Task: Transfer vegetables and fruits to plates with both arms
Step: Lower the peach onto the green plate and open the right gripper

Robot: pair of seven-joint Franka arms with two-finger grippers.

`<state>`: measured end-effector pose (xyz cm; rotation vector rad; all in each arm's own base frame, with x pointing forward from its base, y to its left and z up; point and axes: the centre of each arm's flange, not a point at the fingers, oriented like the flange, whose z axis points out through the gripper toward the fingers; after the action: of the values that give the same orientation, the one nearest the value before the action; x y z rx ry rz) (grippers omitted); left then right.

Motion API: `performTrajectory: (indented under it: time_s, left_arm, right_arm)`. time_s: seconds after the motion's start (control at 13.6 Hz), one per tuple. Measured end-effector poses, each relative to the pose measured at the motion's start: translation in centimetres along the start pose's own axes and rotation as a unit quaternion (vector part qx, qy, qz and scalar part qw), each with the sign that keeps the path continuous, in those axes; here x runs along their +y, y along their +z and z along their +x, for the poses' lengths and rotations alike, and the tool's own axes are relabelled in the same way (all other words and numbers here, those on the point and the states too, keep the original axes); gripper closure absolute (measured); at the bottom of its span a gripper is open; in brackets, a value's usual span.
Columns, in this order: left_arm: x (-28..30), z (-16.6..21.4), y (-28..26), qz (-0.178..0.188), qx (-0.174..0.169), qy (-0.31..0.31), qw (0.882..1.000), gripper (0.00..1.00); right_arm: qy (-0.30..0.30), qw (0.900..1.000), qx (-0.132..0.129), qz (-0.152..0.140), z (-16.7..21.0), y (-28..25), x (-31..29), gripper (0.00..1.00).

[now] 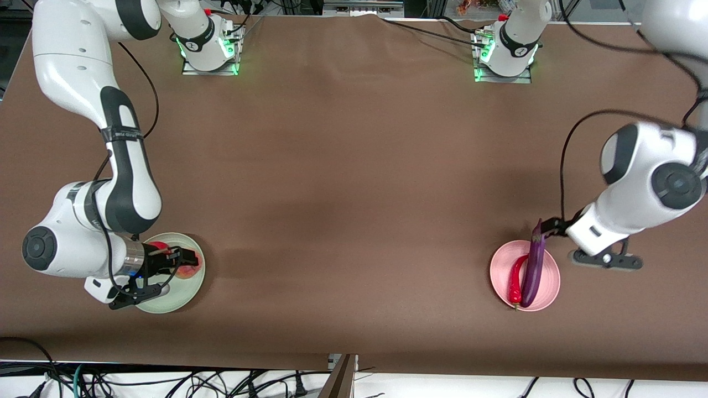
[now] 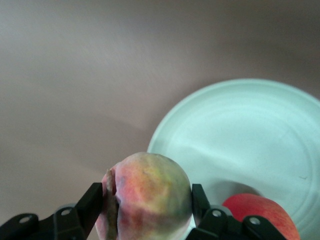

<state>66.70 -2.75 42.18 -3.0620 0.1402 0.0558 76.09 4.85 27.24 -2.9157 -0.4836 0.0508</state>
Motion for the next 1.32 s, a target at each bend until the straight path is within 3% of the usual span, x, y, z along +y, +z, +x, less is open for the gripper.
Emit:
performTrajectory:
  time_s: [0.15,0.37,0.81,1.03,1.17,1.32]
  left_arm:
    - [0.7,-2.6,-4.6,-0.003,-0.023,-0.001,1.000,0.00]
    - [2.0,-5.7,-10.0,0.002,-0.030,-0.002,1.000,0.00]
    - [0.6,-8.6,-16.2,-0.028,0.002,-0.036,0.999,0.00]
    - [0.2,-9.4,-16.3,-0.038,0.000,-0.041,0.998,0.00]
    - [0.4,-10.4,-15.8,-0.045,-0.005,-0.042,0.998,0.00]
    - [0.0,-11.3,-15.6,-0.045,-0.014,-0.046,0.998,0.00]
  right_arm:
    - [-0.009,1.000,-0.011,0.001,-0.4,2.1,0.7,0.23]
    - [-0.037,0.999,-0.021,-0.020,-0.5,4.0,1.5,0.23]
    - [-0.060,0.998,-0.005,-0.030,-0.8,4.3,3.7,0.23]
    - [-0.056,0.998,0.011,-0.037,-0.7,3.6,4.5,0.00]
    - [-0.061,0.997,0.022,-0.040,-0.3,1.0,3.8,0.00]
    - [-0.056,0.998,0.017,-0.032,-0.5,-2.9,2.2,0.00]
